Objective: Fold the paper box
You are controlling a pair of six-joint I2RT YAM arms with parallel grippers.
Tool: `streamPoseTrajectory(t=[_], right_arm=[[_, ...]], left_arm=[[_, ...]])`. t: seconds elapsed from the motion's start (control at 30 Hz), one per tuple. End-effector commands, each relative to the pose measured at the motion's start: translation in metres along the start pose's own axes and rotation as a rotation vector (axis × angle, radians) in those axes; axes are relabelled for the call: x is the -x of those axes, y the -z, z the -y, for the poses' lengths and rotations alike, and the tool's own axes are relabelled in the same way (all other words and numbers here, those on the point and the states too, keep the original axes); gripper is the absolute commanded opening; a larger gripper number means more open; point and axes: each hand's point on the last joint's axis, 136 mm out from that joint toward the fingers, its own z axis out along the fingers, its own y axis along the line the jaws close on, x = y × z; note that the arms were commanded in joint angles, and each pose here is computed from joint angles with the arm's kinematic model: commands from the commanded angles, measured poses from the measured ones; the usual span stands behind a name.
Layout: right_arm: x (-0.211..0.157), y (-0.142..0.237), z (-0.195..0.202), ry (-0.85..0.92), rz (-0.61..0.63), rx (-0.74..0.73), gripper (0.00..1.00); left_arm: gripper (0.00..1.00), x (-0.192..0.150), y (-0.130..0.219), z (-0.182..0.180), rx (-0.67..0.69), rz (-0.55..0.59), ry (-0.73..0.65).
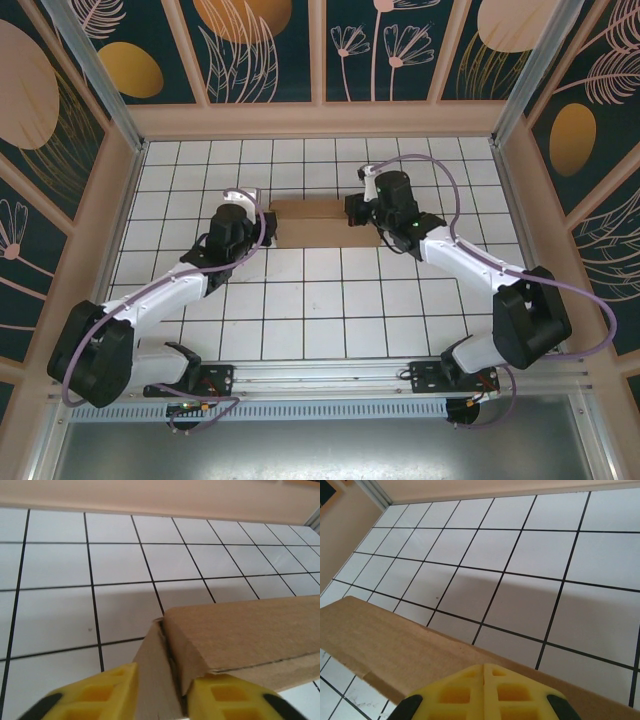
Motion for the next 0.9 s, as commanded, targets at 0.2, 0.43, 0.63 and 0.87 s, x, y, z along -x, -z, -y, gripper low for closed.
streamPoseTrajectory(t=[0.2,0.43,0.63,0.87], right_arm=[[-0.039,-0.01,0.024,-0.032,-0.068,-0.11,0.07],[-0.032,-0.011,0.024,-0.076,-0.033,-0.118,0.09],[-0.032,-0.013,0.025,-0.11,0.004,-0.173,0.1],[-0.042,-0.018,0.029,-0.123,0.01,-0.236,0.13]], left_arm=[[0.4,-0.023,0.026,0.009,-0.054,-0.132,0.005],[0.44,-0.043,0.021,-0.001,-0.02,-0.18,0.017],[0.47,-0.032,0.025,0.034,-0.198,-0.184,0.044],[0.48,-0.032,0.038,0.037,-0.219,-0.201,0.021]])
